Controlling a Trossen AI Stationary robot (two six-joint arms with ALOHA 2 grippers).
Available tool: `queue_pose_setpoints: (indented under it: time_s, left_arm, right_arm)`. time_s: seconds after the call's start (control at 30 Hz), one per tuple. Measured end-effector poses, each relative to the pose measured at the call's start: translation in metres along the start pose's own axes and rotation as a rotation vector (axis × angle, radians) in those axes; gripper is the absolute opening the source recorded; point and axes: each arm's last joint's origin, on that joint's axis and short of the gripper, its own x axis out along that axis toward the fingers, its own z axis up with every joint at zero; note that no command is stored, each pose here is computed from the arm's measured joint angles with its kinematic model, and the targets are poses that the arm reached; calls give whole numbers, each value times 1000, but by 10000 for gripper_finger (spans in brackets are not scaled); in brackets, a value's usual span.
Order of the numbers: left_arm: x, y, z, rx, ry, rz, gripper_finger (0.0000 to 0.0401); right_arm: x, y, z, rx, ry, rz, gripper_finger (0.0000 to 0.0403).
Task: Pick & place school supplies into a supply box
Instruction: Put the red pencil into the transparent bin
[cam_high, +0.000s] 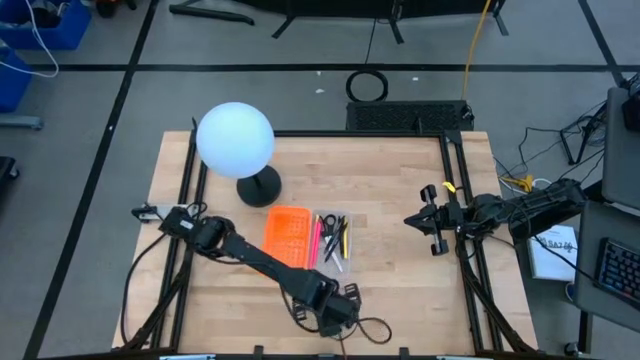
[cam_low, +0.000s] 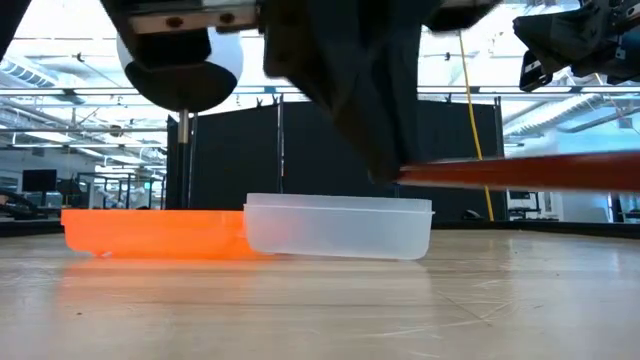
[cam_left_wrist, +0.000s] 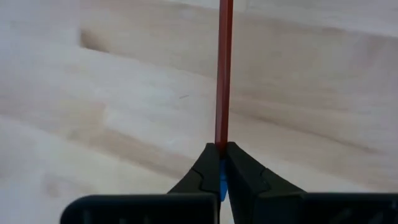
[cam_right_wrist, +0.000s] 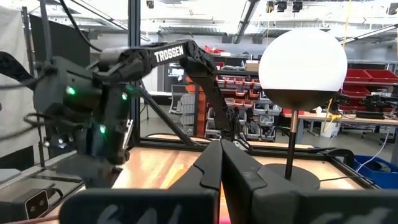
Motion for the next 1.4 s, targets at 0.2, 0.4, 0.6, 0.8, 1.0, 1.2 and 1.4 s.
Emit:
queue_pose_setpoints:
  time_s: [0.2, 0.4, 0.6, 0.8, 1.0, 1.2, 1.4]
  left_arm:
    - [-20, 7, -11, 45, 187, 42, 14]
    - [-46, 14, -21, 101, 287, 23, 9]
    - [-66, 27, -44, 50, 327, -8, 11]
    - [-99, 33, -78, -12, 404, -30, 9]
    - [-140, 36, -101, -31, 378, -9, 6]
    - [-149, 39, -128, 15, 325, -53, 3]
    - [-117, 48, -154, 119, 330, -85, 3]
  right_arm:
    - [0, 0, 0, 42, 3, 2, 0]
    - [0, 0, -2, 42, 20, 4, 0]
    - [0, 0, -2, 42, 25, 4, 0]
    - [0, 0, -6, 49, 60, 5, 0]
    - [0, 1, -8, 46, 86, 5, 0]
    - [2, 1, -11, 87, 112, 2, 0]
    - [3, 1, -10, 58, 95, 0, 0]
